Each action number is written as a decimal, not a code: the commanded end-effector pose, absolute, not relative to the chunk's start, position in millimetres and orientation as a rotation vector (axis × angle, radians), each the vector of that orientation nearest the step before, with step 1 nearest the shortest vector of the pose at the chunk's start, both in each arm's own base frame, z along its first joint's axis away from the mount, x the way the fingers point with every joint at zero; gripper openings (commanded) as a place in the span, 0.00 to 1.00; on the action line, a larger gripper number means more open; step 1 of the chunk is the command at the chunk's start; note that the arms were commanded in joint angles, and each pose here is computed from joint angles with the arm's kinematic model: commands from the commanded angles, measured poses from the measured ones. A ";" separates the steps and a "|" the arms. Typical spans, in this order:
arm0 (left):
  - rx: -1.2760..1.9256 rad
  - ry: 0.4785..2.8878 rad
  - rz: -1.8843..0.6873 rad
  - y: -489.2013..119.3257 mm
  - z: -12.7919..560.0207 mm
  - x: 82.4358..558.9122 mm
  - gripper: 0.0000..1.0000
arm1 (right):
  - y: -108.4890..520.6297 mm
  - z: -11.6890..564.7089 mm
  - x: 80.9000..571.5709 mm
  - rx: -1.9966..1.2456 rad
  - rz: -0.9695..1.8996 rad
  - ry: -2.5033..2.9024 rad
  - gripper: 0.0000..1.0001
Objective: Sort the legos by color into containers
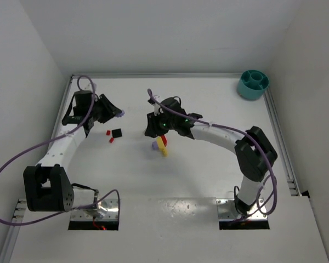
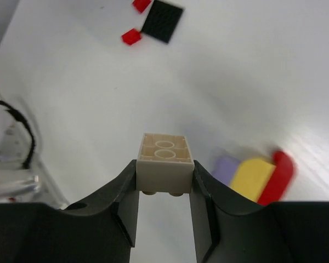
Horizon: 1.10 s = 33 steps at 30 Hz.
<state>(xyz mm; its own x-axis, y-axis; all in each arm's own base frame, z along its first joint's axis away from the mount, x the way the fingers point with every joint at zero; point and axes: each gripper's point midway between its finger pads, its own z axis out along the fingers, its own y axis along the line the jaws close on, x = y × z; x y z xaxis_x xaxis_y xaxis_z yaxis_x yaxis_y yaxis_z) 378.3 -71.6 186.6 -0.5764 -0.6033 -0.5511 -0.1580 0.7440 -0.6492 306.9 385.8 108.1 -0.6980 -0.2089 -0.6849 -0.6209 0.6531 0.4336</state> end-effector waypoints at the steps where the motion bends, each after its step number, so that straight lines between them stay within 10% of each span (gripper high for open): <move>1: -0.332 2.191 -0.596 -81.5 175.5 367.6 0.00 | 346.4 152.7 343.8 -0.670 0.646 2.112 0.04; 28: 0.822 2.455 0.014 -105.5 43.2 287.0 0.09 | 40.6 158.0 516.1 0.025 -0.023 2.295 0.00; 33: 0.839 2.448 0.039 -103.1 39.1 289.2 0.34 | 4.5 154.7 558.3 0.132 -0.125 2.271 0.00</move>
<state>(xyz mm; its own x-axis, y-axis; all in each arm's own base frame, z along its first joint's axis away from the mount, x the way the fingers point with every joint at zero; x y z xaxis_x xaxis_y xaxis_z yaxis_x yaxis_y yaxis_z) 275.5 -104.0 34.5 -0.6917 0.5552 -0.4618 0.5614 0.8157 0.1397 536.4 17.5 148.5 -0.6678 0.0286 -0.7438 0.0732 0.9969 -0.0274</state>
